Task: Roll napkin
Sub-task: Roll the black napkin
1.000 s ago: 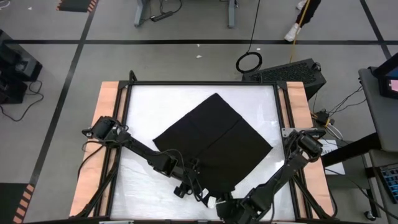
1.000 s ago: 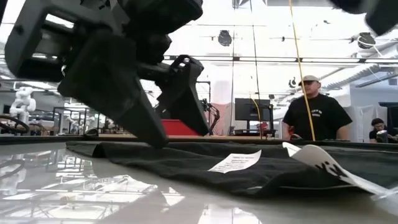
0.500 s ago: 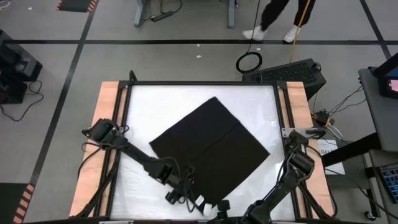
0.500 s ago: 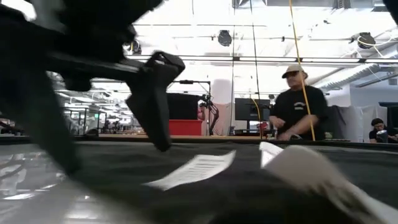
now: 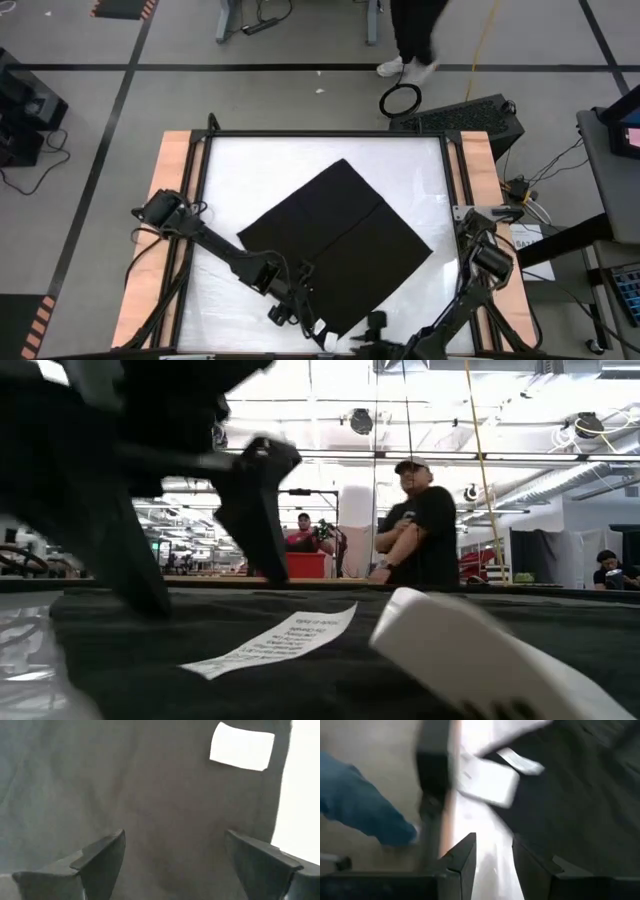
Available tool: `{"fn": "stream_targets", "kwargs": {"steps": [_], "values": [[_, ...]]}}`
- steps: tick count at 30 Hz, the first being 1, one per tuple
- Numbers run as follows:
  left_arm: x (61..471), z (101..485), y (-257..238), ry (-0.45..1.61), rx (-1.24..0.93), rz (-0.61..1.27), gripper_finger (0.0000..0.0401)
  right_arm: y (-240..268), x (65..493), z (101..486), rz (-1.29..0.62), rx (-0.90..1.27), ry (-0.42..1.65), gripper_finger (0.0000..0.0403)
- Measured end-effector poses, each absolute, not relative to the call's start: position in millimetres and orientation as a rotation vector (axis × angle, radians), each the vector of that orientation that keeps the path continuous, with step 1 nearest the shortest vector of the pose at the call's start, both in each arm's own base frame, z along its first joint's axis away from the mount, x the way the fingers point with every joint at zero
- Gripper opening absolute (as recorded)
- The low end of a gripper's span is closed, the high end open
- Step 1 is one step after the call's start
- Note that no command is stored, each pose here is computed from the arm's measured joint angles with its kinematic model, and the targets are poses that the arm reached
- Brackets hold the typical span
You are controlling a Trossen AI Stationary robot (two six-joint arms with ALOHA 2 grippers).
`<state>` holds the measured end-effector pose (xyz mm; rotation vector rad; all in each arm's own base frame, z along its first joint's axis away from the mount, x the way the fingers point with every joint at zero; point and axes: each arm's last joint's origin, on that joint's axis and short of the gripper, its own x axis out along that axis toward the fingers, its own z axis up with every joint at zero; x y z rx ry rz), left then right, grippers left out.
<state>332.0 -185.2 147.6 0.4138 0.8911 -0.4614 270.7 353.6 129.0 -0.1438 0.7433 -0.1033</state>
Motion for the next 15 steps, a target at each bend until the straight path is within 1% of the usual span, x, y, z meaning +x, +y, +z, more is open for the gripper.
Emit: {"fn": "stream_targets", "kwargs": {"steps": [6,8,11,15], "values": [[329.0,194.8,-187.3,0.752,0.375,-0.469,0.0345,329.9,245.7,161.1,-0.243,-0.171,0.848,0.0116],[327.7,203.1,-193.5,0.715,0.358,-0.508,0.0345,321.7,240.1,168.5,-0.277,-0.191,0.891,0.0116],[324.0,200.1,-206.1,0.704,0.336,-0.606,0.0345,314.4,235.0,175.2,-0.295,-0.236,0.933,0.0116],[326.9,181.3,-220.1,0.699,0.328,-0.672,0.0345,313.0,242.1,175.4,-0.243,-0.273,0.952,0.0116]]}}
